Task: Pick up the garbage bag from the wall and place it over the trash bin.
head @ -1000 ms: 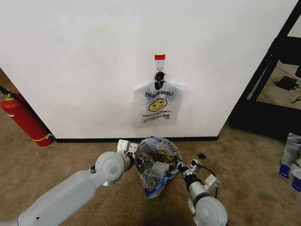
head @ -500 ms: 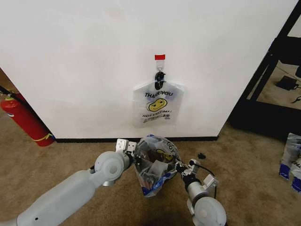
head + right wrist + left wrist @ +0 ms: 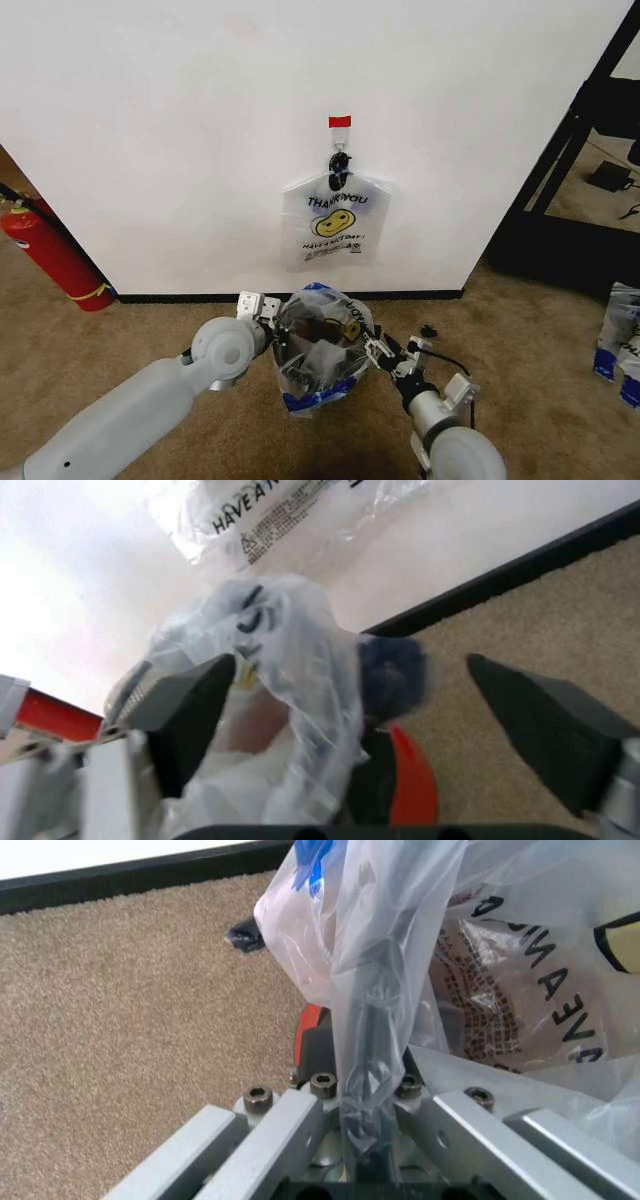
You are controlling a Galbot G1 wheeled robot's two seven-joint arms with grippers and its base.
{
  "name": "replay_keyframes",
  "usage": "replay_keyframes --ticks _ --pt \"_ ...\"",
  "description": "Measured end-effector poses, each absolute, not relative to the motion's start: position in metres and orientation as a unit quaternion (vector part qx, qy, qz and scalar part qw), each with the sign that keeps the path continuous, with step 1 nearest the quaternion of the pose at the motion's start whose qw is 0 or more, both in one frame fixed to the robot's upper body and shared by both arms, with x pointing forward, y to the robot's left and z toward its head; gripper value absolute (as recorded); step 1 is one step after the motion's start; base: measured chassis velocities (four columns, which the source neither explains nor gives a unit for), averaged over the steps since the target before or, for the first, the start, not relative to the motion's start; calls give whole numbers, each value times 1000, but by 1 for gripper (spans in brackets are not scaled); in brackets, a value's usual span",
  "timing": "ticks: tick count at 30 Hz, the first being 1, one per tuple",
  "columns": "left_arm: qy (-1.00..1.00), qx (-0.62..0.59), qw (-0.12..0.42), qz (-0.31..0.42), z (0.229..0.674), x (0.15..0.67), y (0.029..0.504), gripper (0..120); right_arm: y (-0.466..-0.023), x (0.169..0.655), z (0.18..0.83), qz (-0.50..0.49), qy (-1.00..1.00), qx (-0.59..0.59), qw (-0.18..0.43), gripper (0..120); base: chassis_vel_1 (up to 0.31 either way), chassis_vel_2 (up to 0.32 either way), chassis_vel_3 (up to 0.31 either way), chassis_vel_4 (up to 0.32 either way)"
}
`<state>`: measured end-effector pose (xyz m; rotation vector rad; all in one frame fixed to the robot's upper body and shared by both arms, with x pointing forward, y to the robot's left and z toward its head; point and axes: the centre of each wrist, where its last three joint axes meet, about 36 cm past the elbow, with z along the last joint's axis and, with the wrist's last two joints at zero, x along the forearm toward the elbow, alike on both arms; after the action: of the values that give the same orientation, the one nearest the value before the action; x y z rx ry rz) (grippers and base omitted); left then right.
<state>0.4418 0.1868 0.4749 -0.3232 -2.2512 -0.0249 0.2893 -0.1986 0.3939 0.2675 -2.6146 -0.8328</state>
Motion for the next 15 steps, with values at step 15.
replay_keyframes --ticks 15 --pt "-909 -94 407 -3 485 458 200 0 -189 219 397 -388 -858 158 297 100 0 0 0 0"
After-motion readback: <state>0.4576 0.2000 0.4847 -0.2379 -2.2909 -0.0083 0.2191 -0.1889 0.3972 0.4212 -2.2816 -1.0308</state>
